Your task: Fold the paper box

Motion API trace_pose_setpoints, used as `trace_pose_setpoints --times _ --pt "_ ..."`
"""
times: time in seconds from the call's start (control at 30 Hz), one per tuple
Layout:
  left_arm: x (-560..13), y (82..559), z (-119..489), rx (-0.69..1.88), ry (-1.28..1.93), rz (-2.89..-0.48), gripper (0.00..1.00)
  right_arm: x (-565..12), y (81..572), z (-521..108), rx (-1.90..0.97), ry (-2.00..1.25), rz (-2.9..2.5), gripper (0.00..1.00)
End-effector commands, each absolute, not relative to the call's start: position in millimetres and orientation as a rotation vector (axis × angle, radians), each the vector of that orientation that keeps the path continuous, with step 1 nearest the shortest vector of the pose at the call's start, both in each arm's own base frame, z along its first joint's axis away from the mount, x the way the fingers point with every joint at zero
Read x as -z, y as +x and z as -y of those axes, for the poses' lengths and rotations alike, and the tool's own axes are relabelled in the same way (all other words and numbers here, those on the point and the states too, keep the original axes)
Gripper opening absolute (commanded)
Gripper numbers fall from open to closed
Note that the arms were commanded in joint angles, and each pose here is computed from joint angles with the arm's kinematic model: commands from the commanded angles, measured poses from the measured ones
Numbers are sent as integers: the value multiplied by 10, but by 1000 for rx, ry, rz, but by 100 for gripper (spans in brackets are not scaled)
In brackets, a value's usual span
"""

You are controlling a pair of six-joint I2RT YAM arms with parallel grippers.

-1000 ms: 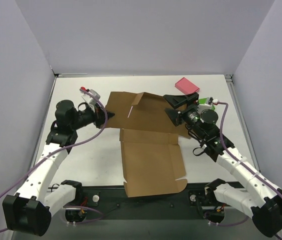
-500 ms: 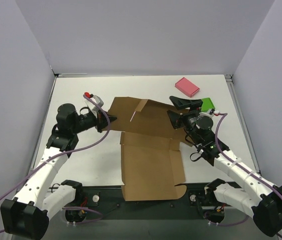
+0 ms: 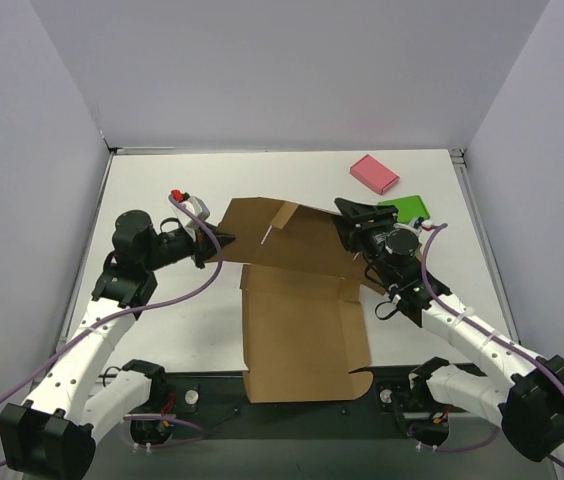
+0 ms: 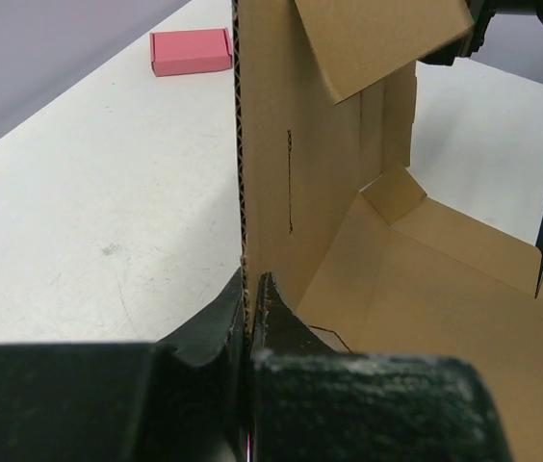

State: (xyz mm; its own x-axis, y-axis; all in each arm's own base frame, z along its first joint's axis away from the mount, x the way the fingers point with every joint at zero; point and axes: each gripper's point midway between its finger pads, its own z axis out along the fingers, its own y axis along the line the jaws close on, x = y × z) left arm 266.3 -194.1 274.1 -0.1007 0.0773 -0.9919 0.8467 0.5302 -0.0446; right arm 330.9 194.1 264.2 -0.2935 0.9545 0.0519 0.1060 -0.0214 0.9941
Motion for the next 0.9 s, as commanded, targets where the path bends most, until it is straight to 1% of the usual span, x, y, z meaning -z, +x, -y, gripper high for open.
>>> trace_pose_setpoints --times 0.0,0.03,0.07,0.1,0.13,0.17,0.3,0.33,0.37,0.4,0.53,0.57,0.63,0.7,0.87 --pt "-2862 2631 1974 778 846 -1491 12 -2870 3295 -1952 -1459 1103 -1418 39" --pt "-2868 2632 1974 781 841 -1494 20 -2861 3283 -1958 -1459 1100 -1422 38" --pt "-2857 2635 1974 782 839 -1498 38 -2844 3278 -1969 -1459 1100 -1427 32" --pt "-2865 2631 1976 784 837 -1498 46 -2845 3278 -1965 -1462 1100 -1424 30" --pt "-2873 2631 1973 782 834 -1498 49 -2811 3276 -1961 -1458 1105 -1428 27" --pt "-2874 2630 1971 782 832 -1500 52 -2804 3271 -1965 -1460 1105 -1428 23" --pt "-2879 2626 1968 785 823 -1503 67 -2748 3271 -1982 -1455 1106 -1438 9" --pt "-2885 2630 1966 784 819 -1504 69 -2720 3275 -1992 -1449 1103 -1445 6" --pt "-2895 2653 1948 769 806 -1508 70 -2696 3275 -1995 -1444 1100 -1449 0" --pt "-2904 2679 1927 754 787 -1516 71 -2691 3272 -2014 -1448 1089 -1451 0" --pt "-2953 2801 1764 643 678 -1536 72 -2576 3306 -2030 -1404 1041 -1465 0" --pt "-2849 2792 1736 628 656 -1591 72 -2556 3308 -2045 -1387 1010 -1471 0" --pt "-2833 2827 1677 583 584 -1638 72 -2496 3326 -2080 -1380 982 -1473 0" --pt "-2777 2786 1725 593 496 -1703 70 -2467 3339 -2101 -1382 969 -1461 0" --pt "-2643 2626 1944 636 356 -1770 67 -2218 3377 -2266 -1368 952 -1501 0"
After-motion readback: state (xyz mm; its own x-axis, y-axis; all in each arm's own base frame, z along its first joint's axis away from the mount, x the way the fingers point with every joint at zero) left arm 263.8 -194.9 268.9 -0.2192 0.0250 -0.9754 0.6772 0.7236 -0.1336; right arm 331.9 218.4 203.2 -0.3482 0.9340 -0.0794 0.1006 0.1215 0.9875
